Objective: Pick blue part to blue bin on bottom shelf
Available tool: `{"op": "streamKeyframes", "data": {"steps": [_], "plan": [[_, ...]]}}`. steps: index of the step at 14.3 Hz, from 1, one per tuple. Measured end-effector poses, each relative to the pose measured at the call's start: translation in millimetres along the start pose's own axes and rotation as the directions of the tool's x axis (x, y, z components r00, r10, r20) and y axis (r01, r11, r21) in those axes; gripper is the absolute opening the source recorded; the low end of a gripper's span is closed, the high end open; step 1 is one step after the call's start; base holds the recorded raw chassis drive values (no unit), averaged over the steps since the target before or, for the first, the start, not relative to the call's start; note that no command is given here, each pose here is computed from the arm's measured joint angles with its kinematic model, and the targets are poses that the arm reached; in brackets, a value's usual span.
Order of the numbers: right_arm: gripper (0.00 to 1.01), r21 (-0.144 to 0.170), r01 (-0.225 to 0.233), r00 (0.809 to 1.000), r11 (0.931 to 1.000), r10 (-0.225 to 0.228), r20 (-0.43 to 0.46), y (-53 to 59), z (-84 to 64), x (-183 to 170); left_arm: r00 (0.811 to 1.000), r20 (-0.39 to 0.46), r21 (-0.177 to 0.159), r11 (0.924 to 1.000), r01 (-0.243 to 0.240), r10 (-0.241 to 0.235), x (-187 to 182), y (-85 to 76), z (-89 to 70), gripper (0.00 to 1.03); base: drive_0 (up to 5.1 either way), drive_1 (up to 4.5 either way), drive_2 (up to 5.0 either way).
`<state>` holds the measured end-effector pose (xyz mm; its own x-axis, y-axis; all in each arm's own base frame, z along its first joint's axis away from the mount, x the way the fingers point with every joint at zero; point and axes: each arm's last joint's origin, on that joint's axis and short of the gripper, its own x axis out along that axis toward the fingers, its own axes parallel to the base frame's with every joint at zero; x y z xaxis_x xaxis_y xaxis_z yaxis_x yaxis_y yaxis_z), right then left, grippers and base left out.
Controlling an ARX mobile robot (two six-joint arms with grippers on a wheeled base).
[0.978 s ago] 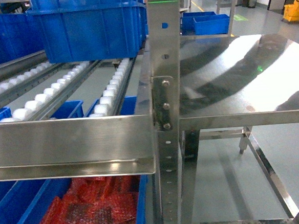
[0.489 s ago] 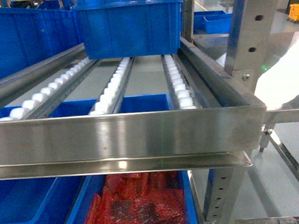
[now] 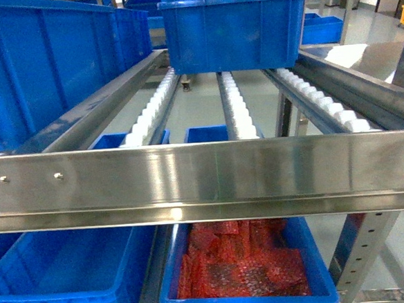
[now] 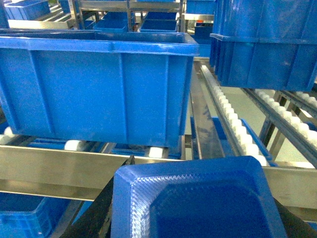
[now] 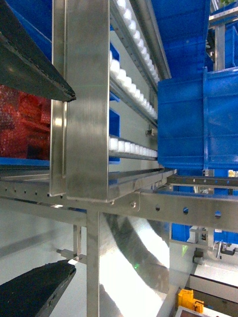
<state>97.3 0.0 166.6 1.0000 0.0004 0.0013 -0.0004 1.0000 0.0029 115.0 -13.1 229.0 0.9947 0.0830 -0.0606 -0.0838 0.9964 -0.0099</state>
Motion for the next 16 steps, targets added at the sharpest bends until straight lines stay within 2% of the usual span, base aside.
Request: {"op": "streamKeyframes", "data": {"steps": [7, 16], "plan": [[0.98, 0.000, 0.000, 1.000, 1.0000, 0.000, 0.000, 0.0, 0.0, 0.0, 1.000, 0.000, 0.000, 1.0000, 0.001, -0.001, -0.1, 0.0, 0.0, 0.44, -4.9, 1.41, 3.4], [0.98, 0.000, 0.000, 1.000, 1.0000, 0.000, 0.000, 0.0, 0.0, 0.0, 1.000, 0.003, -0.001, 1.0000, -0.003, 0.003, -0.2, 0.4, 0.2, 0.44, -4.9, 2.42, 2.4]]}}
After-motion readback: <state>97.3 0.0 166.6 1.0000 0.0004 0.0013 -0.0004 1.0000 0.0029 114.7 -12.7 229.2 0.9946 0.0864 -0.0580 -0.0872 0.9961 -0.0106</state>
